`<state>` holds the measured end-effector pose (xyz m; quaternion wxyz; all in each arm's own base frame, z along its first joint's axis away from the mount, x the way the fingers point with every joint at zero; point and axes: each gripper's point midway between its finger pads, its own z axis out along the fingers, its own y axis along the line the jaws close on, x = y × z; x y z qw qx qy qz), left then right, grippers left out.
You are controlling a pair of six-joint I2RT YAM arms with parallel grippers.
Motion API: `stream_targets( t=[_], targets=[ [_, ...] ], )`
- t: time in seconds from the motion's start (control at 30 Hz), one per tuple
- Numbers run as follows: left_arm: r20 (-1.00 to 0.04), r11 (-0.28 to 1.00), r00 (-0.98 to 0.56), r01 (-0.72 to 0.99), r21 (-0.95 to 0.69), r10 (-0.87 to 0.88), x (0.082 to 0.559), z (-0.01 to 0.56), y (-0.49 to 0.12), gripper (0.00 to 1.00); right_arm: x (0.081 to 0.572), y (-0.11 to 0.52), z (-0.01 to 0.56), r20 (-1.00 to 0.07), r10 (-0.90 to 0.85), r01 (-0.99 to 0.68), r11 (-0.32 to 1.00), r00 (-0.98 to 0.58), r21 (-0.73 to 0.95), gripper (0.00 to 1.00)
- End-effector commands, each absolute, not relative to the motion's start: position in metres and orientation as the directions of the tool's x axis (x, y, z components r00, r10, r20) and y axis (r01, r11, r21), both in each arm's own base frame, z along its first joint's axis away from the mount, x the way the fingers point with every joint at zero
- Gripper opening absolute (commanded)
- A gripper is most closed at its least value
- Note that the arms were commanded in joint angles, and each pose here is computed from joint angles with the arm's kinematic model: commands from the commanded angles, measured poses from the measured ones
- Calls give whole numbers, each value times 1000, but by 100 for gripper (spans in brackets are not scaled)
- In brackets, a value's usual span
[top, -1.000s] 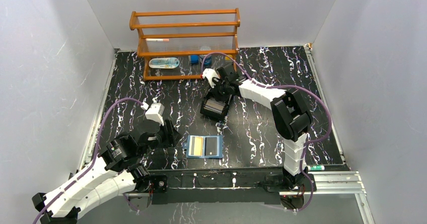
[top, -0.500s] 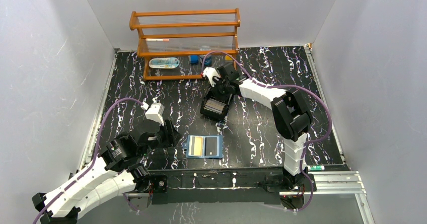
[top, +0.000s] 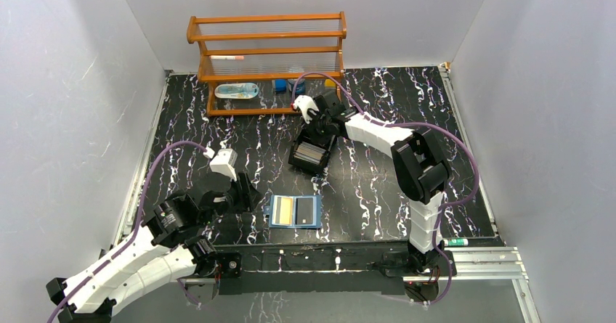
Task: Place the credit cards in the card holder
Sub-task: Pick up the credit card from the card box.
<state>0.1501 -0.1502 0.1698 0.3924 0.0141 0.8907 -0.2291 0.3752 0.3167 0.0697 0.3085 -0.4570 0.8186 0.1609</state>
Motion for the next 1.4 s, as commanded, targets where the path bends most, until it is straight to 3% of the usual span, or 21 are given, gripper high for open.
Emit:
stream_targets(
  t=[0.0, 0.57, 1.2, 1.37],
  targets=[
    [-709, 894, -687, 206, -397, -156, 153, 171, -153, 47, 375, 315, 107, -695, -609, -827, 561, -381, -39, 0],
    [-693, 892, -703, 197, -406, -160, 151, 166, -156, 46, 382, 303, 94, -665, -653, -794, 590, -361, -148, 0],
    [-631, 819, -742, 206, -535, -225, 160, 179, -199, 46, 355, 308, 177, -796, -531, -795, 598, -292, -107, 0],
    [-580, 723, -758, 217, -656, -300, 158, 197, -222, 46, 337, 311, 215, -850, -417, -785, 619, -322, -6, 0]
  ],
)
